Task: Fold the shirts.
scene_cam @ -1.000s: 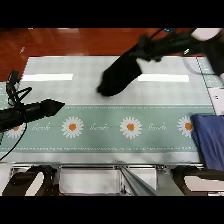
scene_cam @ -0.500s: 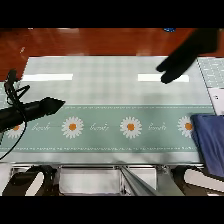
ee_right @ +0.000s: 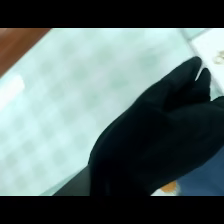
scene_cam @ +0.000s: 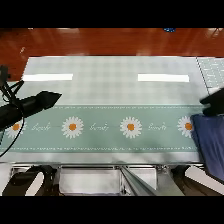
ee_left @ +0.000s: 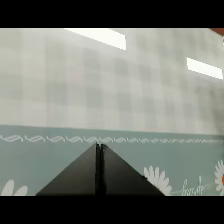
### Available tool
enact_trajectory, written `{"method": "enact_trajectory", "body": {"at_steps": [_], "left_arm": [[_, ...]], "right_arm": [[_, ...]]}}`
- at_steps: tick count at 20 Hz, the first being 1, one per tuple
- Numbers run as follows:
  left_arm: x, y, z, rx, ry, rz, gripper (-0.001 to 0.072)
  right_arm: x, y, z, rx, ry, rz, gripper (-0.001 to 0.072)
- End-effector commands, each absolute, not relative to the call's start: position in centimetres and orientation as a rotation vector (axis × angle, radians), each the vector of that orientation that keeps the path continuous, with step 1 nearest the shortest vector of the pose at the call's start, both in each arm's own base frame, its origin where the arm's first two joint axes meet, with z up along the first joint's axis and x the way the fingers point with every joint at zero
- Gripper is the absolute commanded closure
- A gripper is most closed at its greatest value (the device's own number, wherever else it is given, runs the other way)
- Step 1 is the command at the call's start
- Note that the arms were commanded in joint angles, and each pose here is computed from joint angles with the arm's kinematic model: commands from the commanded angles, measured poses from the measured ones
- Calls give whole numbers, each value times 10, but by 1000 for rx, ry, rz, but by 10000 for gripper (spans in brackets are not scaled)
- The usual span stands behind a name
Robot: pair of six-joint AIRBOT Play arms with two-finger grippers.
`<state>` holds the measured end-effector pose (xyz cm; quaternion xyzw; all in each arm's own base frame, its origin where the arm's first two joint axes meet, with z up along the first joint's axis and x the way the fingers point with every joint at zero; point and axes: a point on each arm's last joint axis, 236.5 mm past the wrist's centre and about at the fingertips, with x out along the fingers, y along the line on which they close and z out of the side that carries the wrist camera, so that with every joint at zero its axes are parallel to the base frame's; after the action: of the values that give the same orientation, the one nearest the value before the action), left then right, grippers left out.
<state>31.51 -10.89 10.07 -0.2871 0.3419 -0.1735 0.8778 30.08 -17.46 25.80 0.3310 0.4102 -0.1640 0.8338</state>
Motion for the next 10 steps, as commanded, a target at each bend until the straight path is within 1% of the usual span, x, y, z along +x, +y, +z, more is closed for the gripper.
{"method": "enact_trajectory", "body": {"at_steps": [1, 4, 7, 8, 10], "left_arm": [[324, -103, 103, -607, 682, -334, 686], [326, -103, 97, -613, 697, -330, 686], [328, -107, 87, -623, 733, -332, 686], [329, -109, 82, -625, 750, -336, 686], [330, -116, 71, -624, 784, -344, 686]], "right_arm": [[220, -190, 206, 809, 1068, -570, 684], [150, -213, 169, 853, 1166, -816, 683], [78, -224, 151, 902, 1219, -1079, 683], [60, -223, 147, 918, 1230, -1144, 683], [39, -215, 136, 944, 1263, -1205, 681]]}}
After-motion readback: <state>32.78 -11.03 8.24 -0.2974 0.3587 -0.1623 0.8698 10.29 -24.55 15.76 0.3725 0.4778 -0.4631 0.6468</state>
